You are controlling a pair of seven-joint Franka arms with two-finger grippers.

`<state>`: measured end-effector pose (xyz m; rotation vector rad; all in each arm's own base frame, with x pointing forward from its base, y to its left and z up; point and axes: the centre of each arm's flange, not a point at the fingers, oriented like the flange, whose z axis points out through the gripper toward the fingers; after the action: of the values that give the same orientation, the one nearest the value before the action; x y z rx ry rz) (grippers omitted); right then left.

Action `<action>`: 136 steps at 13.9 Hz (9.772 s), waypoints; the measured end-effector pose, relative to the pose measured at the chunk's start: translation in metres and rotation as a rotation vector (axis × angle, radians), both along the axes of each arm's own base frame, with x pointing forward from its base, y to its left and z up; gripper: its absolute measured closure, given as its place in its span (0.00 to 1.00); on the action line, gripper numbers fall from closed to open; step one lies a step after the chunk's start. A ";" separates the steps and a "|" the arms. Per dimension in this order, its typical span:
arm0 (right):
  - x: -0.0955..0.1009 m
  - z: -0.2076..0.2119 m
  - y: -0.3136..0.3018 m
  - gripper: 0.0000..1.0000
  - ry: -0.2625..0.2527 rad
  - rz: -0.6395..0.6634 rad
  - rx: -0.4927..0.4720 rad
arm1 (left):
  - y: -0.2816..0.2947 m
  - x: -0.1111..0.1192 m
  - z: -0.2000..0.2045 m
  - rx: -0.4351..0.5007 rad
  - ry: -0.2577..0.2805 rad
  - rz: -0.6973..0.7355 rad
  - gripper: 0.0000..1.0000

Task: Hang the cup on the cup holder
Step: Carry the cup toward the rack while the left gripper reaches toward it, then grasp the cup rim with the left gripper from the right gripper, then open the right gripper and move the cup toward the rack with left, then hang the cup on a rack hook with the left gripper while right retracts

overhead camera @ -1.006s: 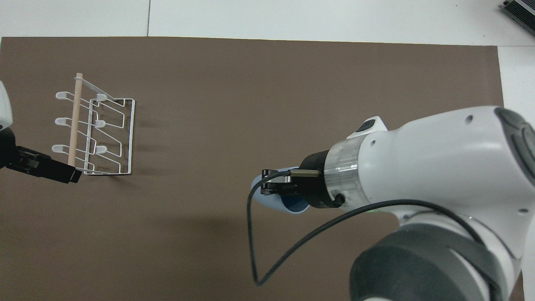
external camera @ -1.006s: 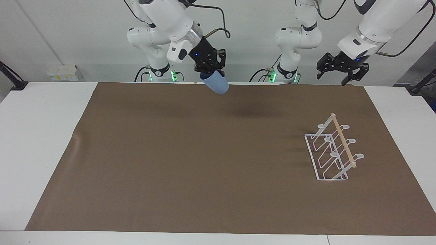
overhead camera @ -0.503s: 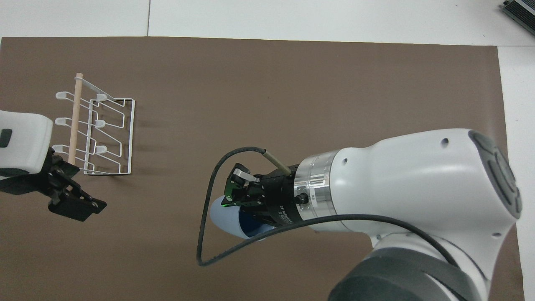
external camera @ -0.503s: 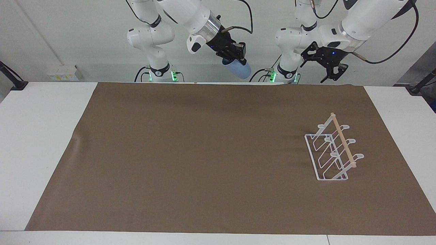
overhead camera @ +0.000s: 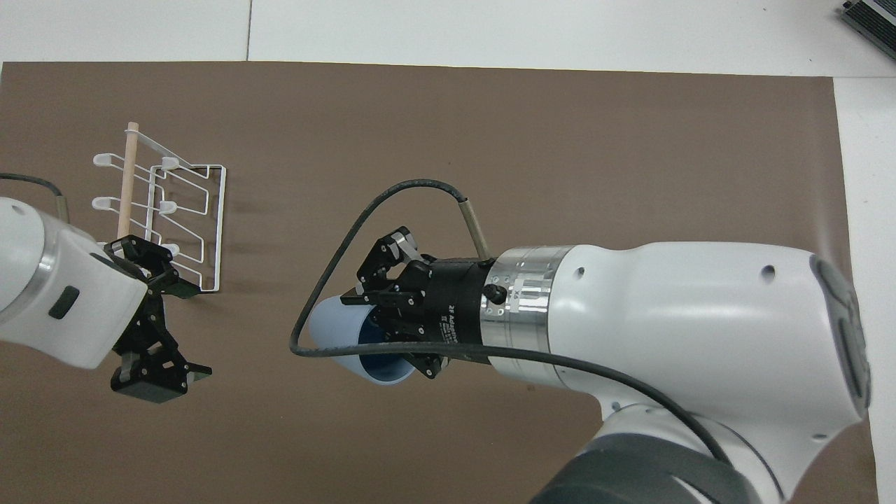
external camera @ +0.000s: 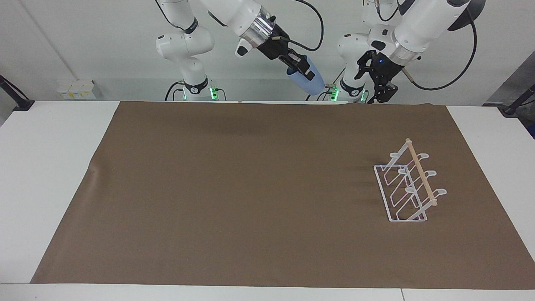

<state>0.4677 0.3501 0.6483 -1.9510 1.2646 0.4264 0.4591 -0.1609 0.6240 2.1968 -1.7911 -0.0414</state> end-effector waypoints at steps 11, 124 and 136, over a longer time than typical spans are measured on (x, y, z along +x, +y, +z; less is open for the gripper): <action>0.008 -0.001 -0.003 0.94 0.038 -0.079 0.034 | -0.038 -0.022 -0.033 -0.314 -0.164 -0.076 0.00; 0.069 -0.065 -0.302 0.00 -0.417 1.076 -0.705 | 0.008 0.184 -0.201 1.312 -0.307 -0.226 0.20; 0.077 -0.061 -0.377 0.00 -0.498 1.203 -0.801 | 0.004 0.189 -0.201 1.287 -0.349 -0.238 0.00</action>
<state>0.5444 -0.0272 0.5868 -3.0946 -0.2601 -0.0767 0.6480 -0.1565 0.4228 2.8030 -2.6466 -1.2453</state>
